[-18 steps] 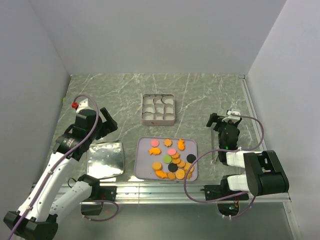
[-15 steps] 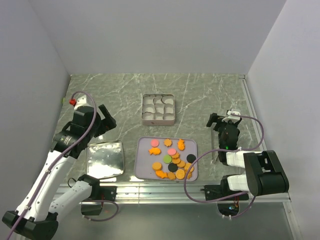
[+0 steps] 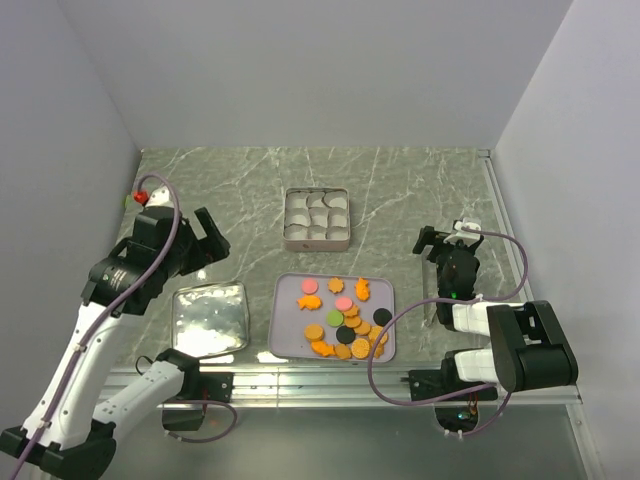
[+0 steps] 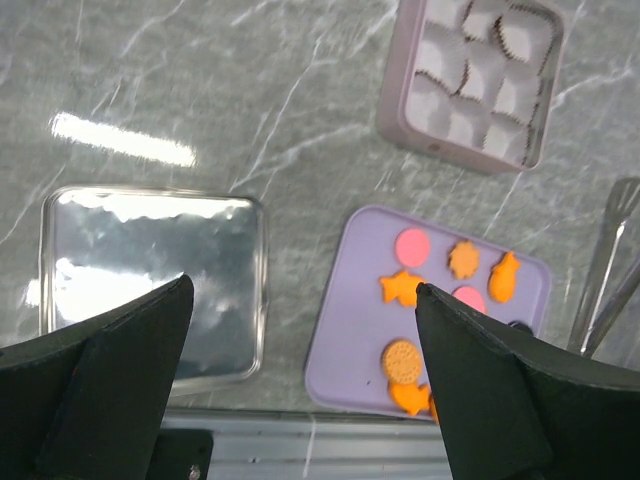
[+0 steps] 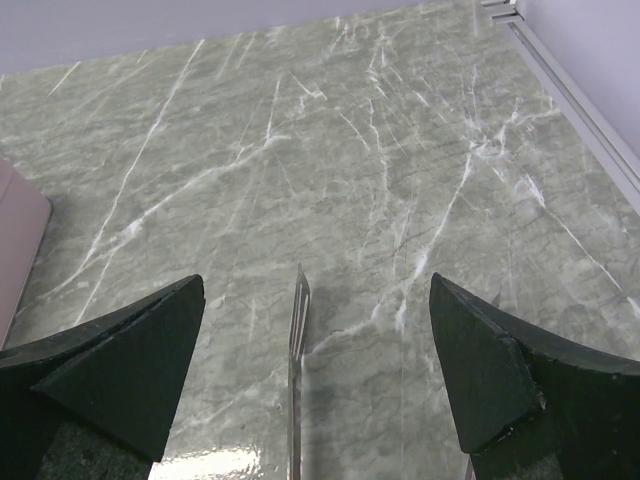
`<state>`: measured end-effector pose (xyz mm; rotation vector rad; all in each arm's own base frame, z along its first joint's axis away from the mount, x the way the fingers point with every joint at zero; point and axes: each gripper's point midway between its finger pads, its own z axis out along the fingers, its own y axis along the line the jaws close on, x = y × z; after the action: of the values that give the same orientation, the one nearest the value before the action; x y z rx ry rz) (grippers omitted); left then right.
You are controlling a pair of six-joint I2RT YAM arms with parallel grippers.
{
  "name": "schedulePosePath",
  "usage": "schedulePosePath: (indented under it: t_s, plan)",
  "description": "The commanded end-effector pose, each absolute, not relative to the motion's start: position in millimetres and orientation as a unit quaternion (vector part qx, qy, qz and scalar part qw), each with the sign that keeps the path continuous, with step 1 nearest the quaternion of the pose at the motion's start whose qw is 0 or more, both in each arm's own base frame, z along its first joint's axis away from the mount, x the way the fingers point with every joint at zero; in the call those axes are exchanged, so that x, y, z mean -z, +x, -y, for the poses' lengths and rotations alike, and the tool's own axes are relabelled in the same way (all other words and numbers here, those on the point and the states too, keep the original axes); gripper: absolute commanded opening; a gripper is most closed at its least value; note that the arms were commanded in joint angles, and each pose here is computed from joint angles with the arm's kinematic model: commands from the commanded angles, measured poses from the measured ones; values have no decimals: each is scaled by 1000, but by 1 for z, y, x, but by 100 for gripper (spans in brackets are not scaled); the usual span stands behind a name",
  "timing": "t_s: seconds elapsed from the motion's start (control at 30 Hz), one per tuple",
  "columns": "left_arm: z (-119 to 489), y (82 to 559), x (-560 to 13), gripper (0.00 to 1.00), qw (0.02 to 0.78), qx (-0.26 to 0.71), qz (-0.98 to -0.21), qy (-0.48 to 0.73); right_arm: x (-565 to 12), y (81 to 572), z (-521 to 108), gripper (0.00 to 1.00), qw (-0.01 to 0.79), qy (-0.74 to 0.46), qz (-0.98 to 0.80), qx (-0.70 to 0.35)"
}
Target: Pack the cookies
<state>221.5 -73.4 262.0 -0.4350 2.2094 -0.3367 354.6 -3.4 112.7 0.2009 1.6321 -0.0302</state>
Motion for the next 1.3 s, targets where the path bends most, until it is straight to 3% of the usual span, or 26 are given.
schedulePosePath:
  t_s: [0.0, 0.37, 0.53, 0.6, 0.63, 0.77, 1.07, 1.27]
  plan:
    - [69, 200, -269, 99, 410, 139, -884, -177, -141, 364, 5, 100, 712, 94, -696, 10]
    - [53, 186, -277, 99, 446, 145, -856, -217, -170, 363, 17, 100, 704, 135, -696, 52]
    - [52, 186, -274, 96, 453, 141, -855, -209, -266, 338, 32, 100, 716, 211, -664, 46]
    - [52, 186, -277, 99, 463, 148, -848, -212, -289, 328, 30, 100, 701, 283, -654, -9]
    - [53, 187, -277, 99, 465, 152, -846, -213, -295, 316, 25, 100, 667, 352, -654, -64]
    - [58, 191, -274, 99, 473, 169, -839, -208, -291, 297, -1, 100, 605, 346, -706, -129]
    - [69, 194, -258, 99, 453, 180, -851, -195, -174, 242, 16, 100, 302, 328, -892, 77]
    - [66, 191, -259, 99, 456, 174, -852, -189, -118, 227, -3, 100, 181, 267, -944, 70]
